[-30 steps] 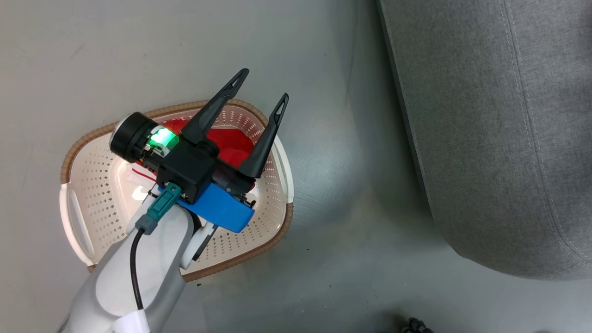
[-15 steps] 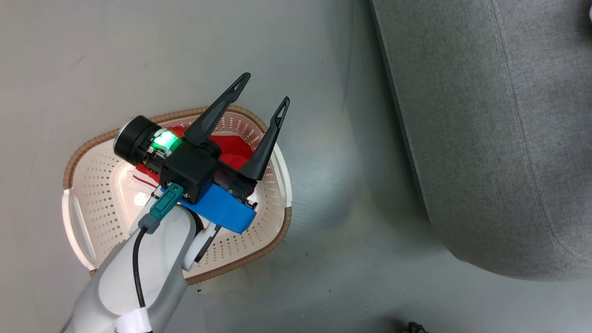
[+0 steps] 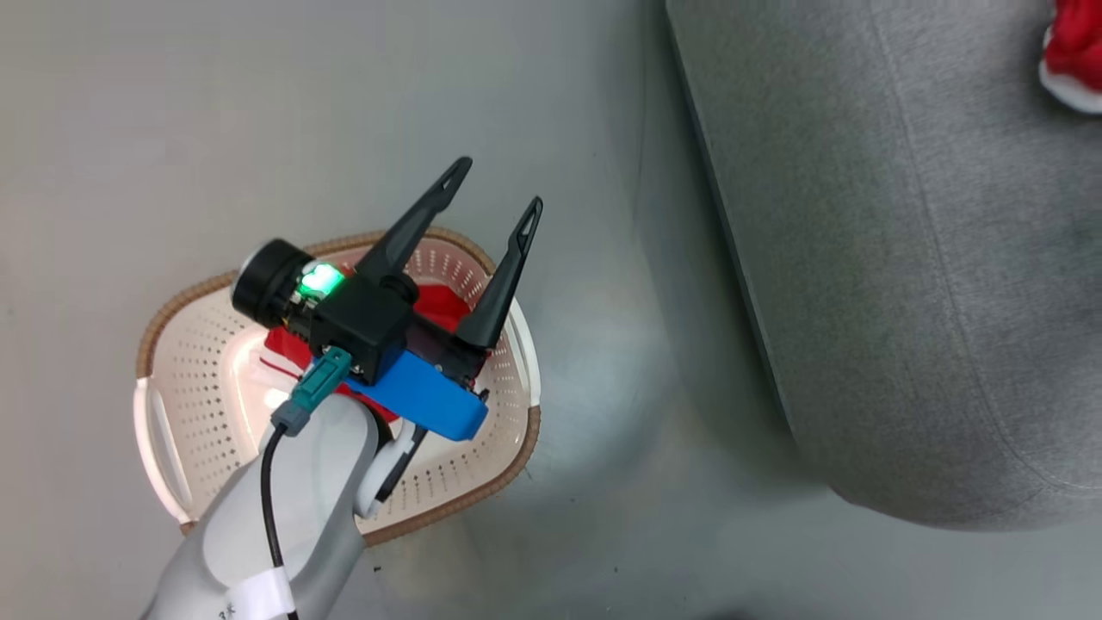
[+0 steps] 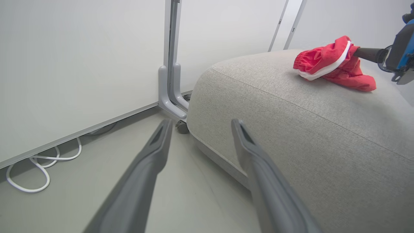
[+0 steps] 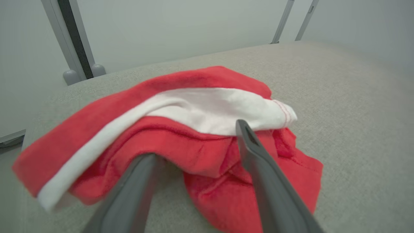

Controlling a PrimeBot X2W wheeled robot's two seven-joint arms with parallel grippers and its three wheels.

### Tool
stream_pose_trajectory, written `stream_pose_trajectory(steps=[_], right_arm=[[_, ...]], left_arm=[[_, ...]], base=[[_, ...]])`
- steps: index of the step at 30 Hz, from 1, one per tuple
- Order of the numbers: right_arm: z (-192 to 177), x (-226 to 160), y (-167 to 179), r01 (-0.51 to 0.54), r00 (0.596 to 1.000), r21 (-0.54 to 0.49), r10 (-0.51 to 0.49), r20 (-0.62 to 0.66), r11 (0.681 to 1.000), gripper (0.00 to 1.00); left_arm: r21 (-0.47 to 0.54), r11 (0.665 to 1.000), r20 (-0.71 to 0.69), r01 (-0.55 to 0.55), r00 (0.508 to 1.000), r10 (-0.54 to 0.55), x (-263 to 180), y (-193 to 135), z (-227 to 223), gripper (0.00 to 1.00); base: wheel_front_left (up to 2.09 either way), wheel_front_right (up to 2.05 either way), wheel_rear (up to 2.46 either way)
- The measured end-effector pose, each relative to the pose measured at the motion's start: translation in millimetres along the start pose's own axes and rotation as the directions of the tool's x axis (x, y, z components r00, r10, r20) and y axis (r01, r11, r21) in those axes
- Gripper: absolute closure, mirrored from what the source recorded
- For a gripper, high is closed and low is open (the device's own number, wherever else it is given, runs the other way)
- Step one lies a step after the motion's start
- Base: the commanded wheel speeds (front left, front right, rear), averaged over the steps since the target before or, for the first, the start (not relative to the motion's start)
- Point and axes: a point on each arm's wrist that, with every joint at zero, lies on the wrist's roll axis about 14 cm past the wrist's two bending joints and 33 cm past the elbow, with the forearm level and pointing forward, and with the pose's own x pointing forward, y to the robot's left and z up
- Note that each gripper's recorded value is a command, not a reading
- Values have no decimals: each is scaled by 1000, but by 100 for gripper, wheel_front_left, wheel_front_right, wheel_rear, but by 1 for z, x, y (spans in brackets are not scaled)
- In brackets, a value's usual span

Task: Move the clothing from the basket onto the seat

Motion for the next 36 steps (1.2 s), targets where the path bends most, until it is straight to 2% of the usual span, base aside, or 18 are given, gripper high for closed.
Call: stream_pose_trajectory(steps=[13, 21, 27, 36], right_arm=[[12, -68, -4, -101, 995, 1, 101, 16, 995, 0], [23, -121, 17, -219, 974, 44, 215, 76, 975, 0], [33, -161, 49, -353, 930, 56, 344, 132, 934, 0], [49, -220, 107, -521, 843, 74, 500, 198, 850, 0]], left_arm=[[-34, 996, 51, -77, 996, 78, -34, -35, 47, 0], [-30, 984, 105, -177, 978, 180, -74, -46, 77, 0], [-20, 957, 143, -289, 947, 289, -114, -38, 92, 0], [-21, 877, 191, -480, 859, 475, -184, -9, 102, 0]], base=[[0, 0, 0], [0, 0, 0], [0, 0, 0], [0, 0, 0]])
